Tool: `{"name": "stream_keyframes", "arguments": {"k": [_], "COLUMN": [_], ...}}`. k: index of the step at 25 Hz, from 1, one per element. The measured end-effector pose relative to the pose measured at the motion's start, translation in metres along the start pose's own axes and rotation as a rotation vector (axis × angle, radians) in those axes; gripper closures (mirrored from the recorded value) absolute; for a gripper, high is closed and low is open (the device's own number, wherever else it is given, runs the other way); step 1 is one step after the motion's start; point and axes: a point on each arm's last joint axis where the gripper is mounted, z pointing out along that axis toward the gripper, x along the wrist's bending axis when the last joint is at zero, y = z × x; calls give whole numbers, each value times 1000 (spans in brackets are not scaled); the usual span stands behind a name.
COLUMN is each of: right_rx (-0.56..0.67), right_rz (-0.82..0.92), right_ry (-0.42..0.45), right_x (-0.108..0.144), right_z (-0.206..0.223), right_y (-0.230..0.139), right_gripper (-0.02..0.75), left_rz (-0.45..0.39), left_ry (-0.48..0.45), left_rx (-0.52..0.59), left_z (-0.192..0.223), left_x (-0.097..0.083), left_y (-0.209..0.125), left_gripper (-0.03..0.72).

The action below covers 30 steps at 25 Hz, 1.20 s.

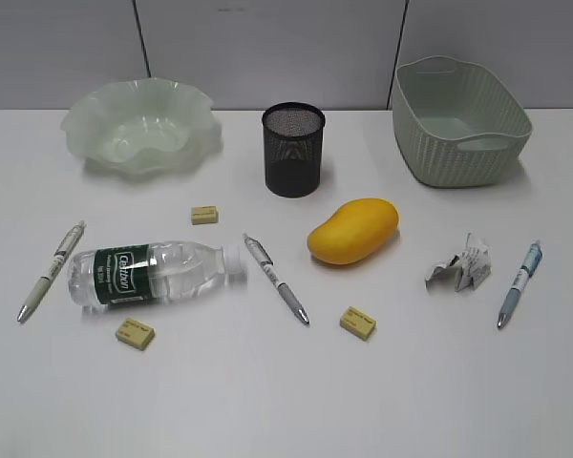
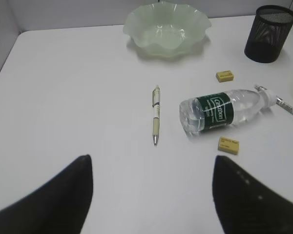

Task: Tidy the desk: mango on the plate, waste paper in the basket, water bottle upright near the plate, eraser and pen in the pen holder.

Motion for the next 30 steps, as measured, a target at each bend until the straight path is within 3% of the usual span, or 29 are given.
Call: {"name": "stream_keyframes", "arguments": {"k": [11, 20, 25, 30], "right_rx": [0, 0, 0, 0], "right_rz": [0, 0, 0, 0], "right_ry": [0, 0, 0, 0], "right_x": [0, 0, 0, 0], "right_z": [0, 0, 0, 0], "right_y": [0, 0, 0, 0], "right_gripper": [312, 312, 312, 312], "left_rz": [3, -16, 39, 119], "left_ry": [-7, -169, -268, -399], "left_rx": [60, 220, 249, 277], "left_z": [44, 124, 156, 185], "left_x": [0, -17, -41, -86], "left_y": [77, 144, 165, 173], "left_gripper": [113, 113, 113, 113]}}
